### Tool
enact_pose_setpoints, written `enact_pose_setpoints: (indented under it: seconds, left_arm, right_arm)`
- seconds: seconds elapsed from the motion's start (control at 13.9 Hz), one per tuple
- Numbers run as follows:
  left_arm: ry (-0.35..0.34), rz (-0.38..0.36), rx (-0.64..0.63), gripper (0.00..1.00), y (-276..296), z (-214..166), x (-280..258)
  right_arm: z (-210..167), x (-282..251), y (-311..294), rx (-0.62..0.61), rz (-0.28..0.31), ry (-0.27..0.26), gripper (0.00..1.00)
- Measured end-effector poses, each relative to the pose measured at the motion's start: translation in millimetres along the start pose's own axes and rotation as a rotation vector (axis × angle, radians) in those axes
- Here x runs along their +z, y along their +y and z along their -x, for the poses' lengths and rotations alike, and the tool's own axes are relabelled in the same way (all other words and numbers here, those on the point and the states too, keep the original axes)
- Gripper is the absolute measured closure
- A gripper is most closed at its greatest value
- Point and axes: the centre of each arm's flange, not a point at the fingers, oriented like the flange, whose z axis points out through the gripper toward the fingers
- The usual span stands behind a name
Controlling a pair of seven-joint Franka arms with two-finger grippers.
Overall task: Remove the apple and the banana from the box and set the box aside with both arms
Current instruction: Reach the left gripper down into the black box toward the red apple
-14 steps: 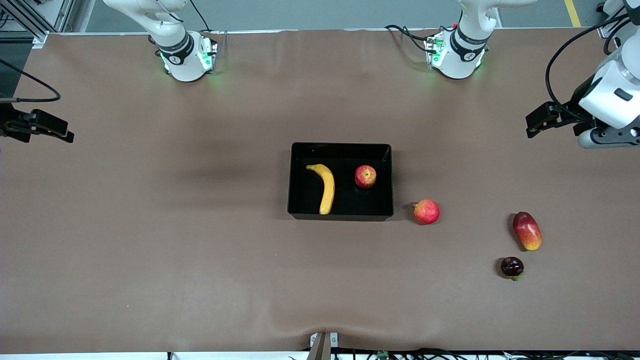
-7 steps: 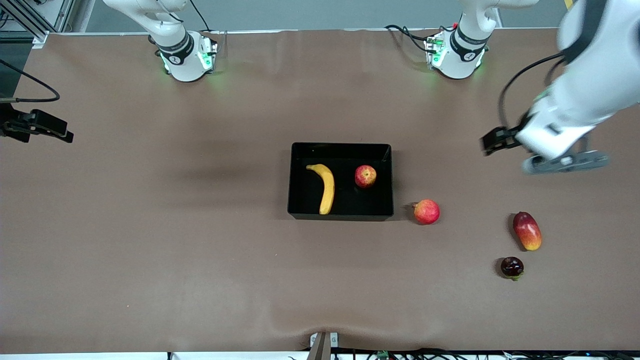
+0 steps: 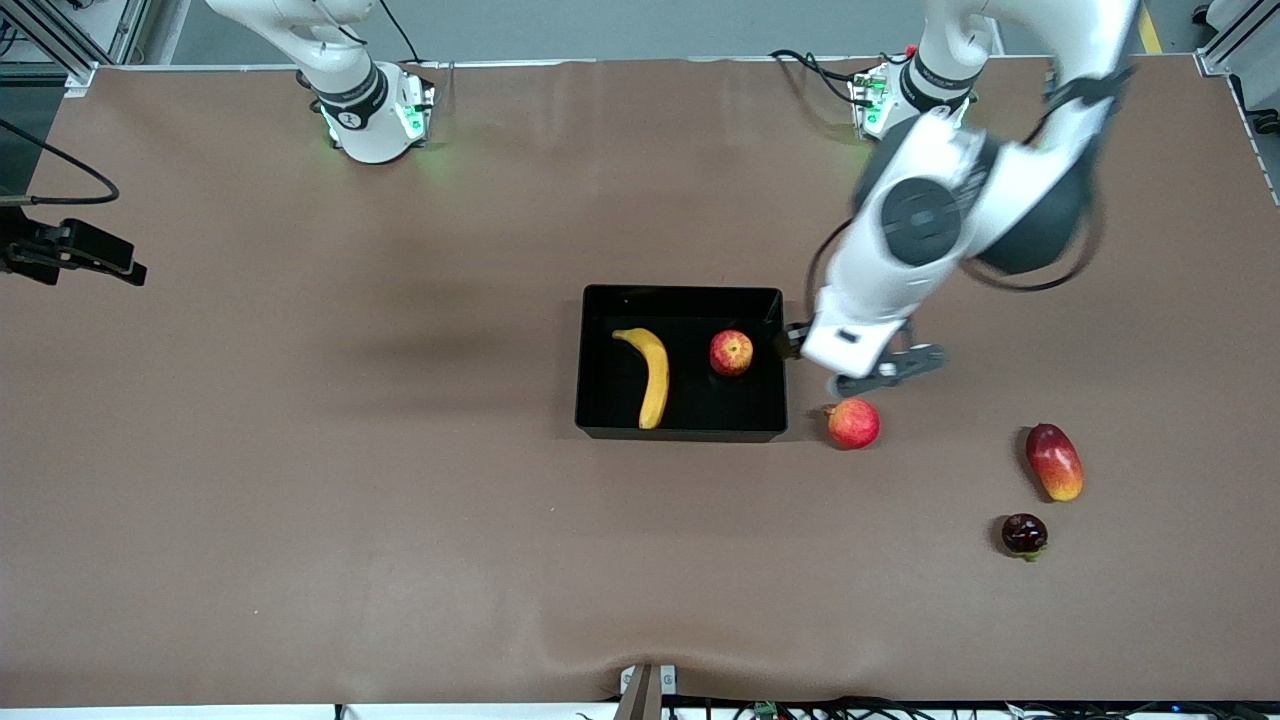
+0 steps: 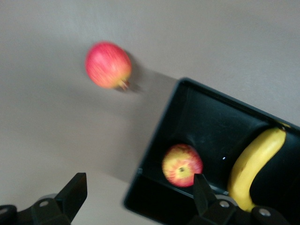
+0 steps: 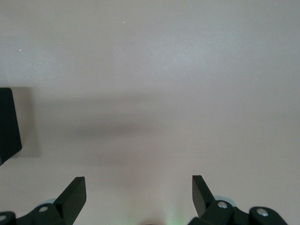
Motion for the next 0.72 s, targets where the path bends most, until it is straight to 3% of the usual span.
enact_pose_setpoints:
  seconds: [0.29,0.72]
  left_arm:
    - [0.007,0.029,-0.266,0.00,55.9,43.9,61.6]
    - [-0.032,-0.074,-0.416,0.00,61.1,48.6,139.0]
  right_arm:
    - [0.0,0.0,-1.0,-0.002,0.000,0.000,0.00]
    - [0.0,0.0,-0.8,-0.001,0.000,0.000,0.00]
